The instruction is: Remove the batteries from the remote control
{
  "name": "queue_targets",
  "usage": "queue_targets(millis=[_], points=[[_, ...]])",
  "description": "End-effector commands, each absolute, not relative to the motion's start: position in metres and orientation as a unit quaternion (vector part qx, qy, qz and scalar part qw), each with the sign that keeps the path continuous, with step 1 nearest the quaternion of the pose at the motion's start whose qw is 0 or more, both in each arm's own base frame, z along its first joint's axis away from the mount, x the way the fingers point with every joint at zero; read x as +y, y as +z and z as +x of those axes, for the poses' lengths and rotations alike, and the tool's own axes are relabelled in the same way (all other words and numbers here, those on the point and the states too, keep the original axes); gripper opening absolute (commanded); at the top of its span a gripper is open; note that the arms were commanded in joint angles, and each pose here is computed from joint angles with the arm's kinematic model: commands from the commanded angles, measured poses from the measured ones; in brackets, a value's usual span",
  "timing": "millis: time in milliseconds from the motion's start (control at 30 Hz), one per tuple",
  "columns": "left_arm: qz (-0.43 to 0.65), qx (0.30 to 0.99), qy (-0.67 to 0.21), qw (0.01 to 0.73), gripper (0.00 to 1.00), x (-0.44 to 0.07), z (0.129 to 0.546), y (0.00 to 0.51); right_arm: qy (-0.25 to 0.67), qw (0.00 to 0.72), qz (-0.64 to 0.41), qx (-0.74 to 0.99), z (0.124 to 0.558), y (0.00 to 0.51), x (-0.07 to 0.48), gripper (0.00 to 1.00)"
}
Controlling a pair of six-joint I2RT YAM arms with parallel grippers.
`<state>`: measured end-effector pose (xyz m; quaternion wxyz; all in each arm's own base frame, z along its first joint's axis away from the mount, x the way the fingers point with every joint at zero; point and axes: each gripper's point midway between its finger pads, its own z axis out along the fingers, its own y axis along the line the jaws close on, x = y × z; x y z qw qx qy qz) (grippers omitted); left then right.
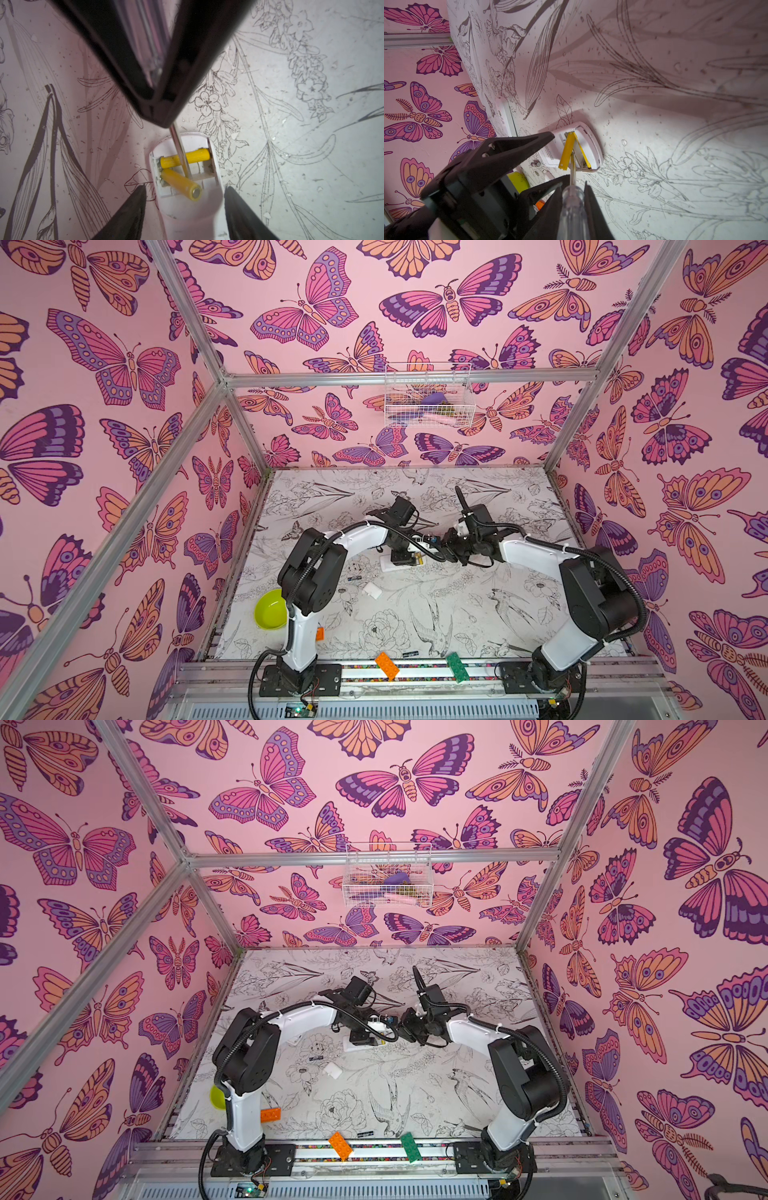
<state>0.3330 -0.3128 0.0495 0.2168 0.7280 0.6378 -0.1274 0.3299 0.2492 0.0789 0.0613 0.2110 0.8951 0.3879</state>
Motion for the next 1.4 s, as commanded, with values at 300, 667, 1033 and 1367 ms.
queue_targets(millis=[300, 667, 1033, 1367], points=[[0.718, 0.634, -0.136, 0.253, 0.4, -0.33, 0.342, 0.038, 0.432, 0.07, 0.193, 0.878, 0.343, 0.102, 0.266, 0.0], [0.719, 0.634, -0.132, 0.251, 0.16, -0.323, 0.342, 0.036, 0.427, 0.073, 0.188, 0.882, 0.341, 0.104, 0.262, 0.0], [0.699, 0.648, -0.152, 0.261, 0.13, -0.331, 0.344, 0.041, 0.414, 0.082, 0.192, 0.886, 0.33, 0.106, 0.249, 0.0], [0.674, 0.67, -0.167, 0.263, 0.11, -0.334, 0.344, 0.061, 0.386, 0.101, 0.206, 0.893, 0.303, 0.108, 0.201, 0.0]])
